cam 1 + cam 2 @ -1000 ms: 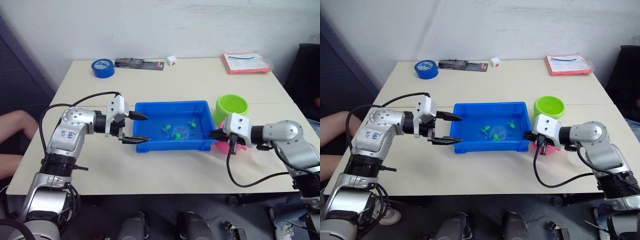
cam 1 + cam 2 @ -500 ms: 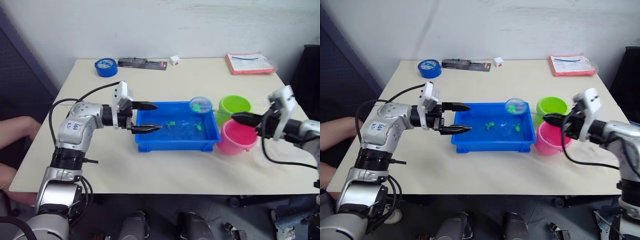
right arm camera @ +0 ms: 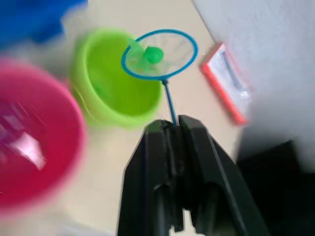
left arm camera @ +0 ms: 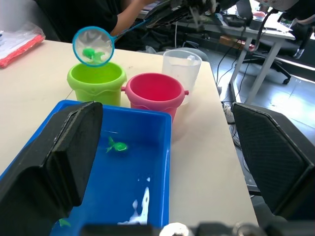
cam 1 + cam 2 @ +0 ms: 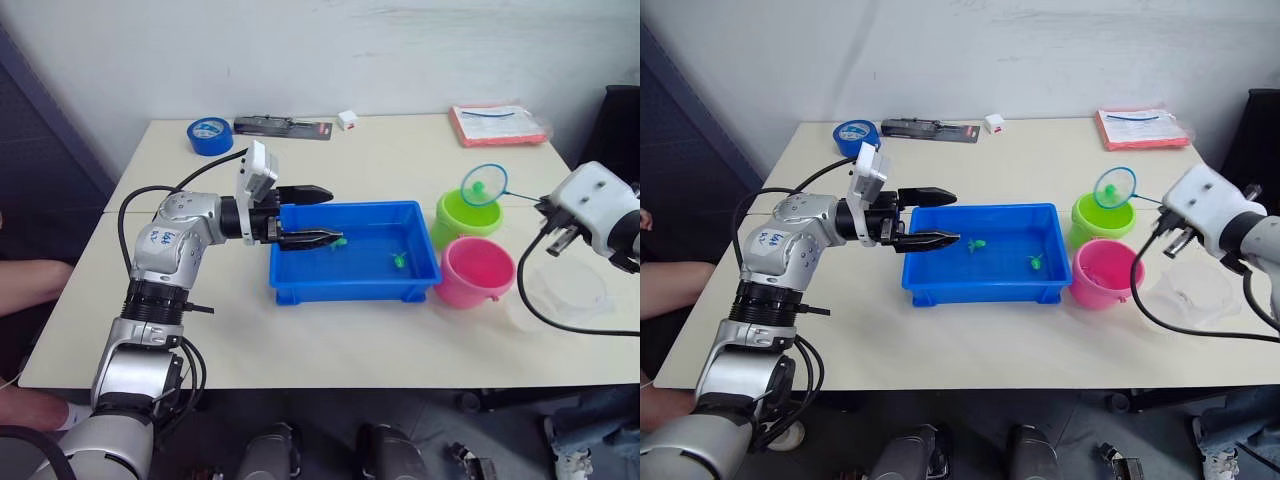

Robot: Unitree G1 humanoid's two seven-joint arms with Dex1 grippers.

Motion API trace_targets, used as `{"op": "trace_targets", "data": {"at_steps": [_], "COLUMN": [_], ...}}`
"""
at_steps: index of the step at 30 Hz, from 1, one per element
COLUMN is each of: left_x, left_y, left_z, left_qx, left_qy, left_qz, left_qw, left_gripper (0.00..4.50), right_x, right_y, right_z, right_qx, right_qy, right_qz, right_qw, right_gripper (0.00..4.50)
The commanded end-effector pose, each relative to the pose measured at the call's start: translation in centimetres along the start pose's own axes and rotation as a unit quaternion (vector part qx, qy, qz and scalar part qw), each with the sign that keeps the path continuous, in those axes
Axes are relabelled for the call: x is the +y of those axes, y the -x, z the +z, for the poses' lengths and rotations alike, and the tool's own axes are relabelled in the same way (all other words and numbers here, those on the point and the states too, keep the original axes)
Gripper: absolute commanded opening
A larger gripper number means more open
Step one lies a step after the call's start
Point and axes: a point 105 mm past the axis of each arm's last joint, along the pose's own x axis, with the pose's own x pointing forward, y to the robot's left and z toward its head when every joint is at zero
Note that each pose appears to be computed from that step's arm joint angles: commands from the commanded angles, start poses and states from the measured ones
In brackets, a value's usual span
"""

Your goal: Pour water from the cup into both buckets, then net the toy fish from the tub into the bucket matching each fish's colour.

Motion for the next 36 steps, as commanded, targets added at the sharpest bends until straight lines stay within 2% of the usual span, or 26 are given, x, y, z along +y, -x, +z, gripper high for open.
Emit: {"op": "trace_targets", "data": {"at_steps": [1, 3, 7, 11, 13, 15, 17, 18, 21, 25, 28, 30, 36], "left_x": [0.0, 0.0, 0.1, 0.2, 0.2, 0.2, 0.0, -0.1, -0.4, -0.7, -0.8, -1.0, -1.3], "left_y": [0.2, 0.3, 0.3, 0.4, 0.5, 0.8, 1.3, 1.6, 2.3, 3.0, 3.5, 3.7, 4.4], "left_z": [1.0, 0.9, 0.9, 0.8, 0.7, 0.1, -1.1, -1.5, -2.9, -3.4, -3.4, -3.4, -3.4], "left_qx": [-0.005, -0.004, -0.004, -0.003, -0.001, 0.013, 0.046, 0.059, 0.102, 0.123, 0.126, 0.126, 0.127], "left_qy": [-0.022, -0.023, -0.024, -0.025, -0.026, -0.031, -0.043, -0.048, -0.065, -0.072, -0.075, -0.074, -0.069], "left_qz": [-0.002, 0.0, 0.002, 0.004, 0.005, 0.005, 0.002, 0.0, -0.006, -0.007, 0.003, 0.005, 0.021], "left_qw": [1.0, 1.0, 1.0, 1.0, 1.0, 0.999, 0.998, 0.997, 0.993, 0.99, 0.989, 0.989, 0.989], "left_gripper": [4.5, 4.5, 4.5, 4.5, 4.5, 4.5, 4.5, 4.5, 4.5, 4.5, 4.5, 4.5, 4.5], "right_x": [-0.5, -0.5, -2.3, -1.8, -2.7, -5.0, -5.4, -4.9, -2.8, 0.0, 2.2, 2.9, 4.3], "right_y": [0.0, -0.4, -0.5, -0.5, -0.3, 0.1, 0.2, 0.4, 0.5, -0.5, -2.1, -2.7, -3.4], "right_z": [1.2, 1.4, 1.3, 1.1, 1.3, 2.4, 5.0, 6.3, 9.3, 11.6, 11.4, 10.8, 10.0], "right_qx": [-0.023, -0.044, -0.052, -0.062, -0.069, -0.089, -0.157, -0.187, -0.227, -0.253, -0.234, -0.221, -0.23], "right_qy": [0.326, 0.323, 0.331, 0.325, 0.283, 0.172, 0.034, 0.004, 0.05, 0.098, 0.23, 0.279, 0.33], "right_qz": [-0.011, -0.008, -0.034, -0.015, -0.038, -0.087, -0.078, -0.057, 0.009, 0.07, 0.099, 0.113, 0.142], "right_qw": [0.945, 0.945, 0.942, 0.944, 0.956, 0.977, 0.984, 0.981, 0.973, 0.96, 0.939, 0.927, 0.904], "right_gripper": [0.8, 0.8, 0.8, 0.8, 0.8, 0.8, 0.8, 0.8, 0.8, 0.8, 0.8, 0.8, 0.8]}}
